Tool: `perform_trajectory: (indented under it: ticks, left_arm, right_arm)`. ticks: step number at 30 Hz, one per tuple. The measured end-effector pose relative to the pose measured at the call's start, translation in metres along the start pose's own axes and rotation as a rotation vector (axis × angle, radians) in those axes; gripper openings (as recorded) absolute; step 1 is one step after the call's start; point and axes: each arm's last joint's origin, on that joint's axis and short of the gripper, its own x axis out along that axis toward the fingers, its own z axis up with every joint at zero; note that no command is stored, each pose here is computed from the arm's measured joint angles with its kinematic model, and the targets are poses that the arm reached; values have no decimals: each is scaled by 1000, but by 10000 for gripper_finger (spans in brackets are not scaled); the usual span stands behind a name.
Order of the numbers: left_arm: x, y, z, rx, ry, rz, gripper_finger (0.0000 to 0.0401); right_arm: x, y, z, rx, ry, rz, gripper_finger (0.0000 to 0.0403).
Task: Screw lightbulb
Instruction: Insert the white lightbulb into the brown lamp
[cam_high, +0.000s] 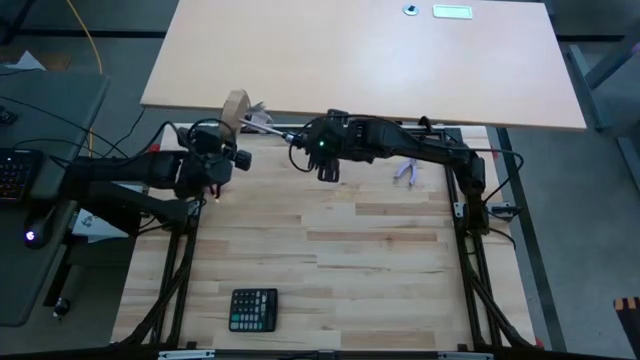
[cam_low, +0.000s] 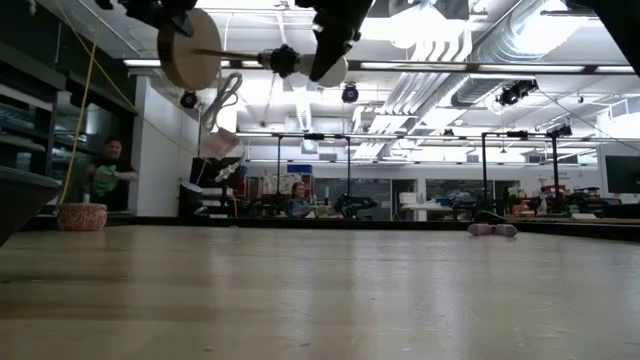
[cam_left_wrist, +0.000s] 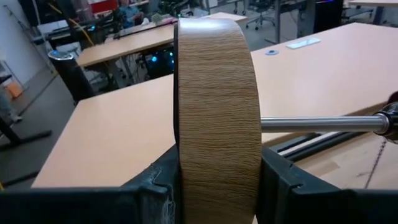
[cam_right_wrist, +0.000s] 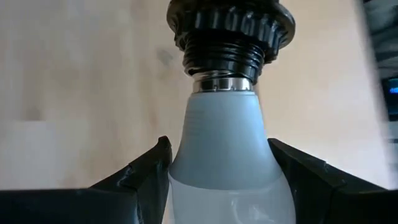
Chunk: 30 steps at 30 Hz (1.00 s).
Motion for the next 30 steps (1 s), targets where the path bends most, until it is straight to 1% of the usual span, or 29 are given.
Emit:
perform_trajectory:
  ticks: [5,11,16,21,24,27,30]
  left_arm:
    - [-6,4,-1,18,-11,-29,120]
    - [-9,9,1,100,-24,-37,120]
    - [-10,8,2,148,-22,-69,120]
    - [-13,3,10,186,-61,-102,120]
    - [-14,2,13,160,-79,-99,120]
    - [-14,1,14,138,-81,-100,120]
    - [-14,1,12,89,-75,-98,120]
  right_arm:
    - [-5,-13,-1,100,-33,172,231]
    - [-4,-21,-5,190,-65,385,231]
    - [-2,-25,-8,242,-72,538,231]
    - [-1,-32,-12,344,-62,668,231]
    - [-1,-36,-14,410,-52,717,231]
    - [-1,-38,-15,446,-42,724,231]
    - [-1,-38,-15,471,-36,736,231]
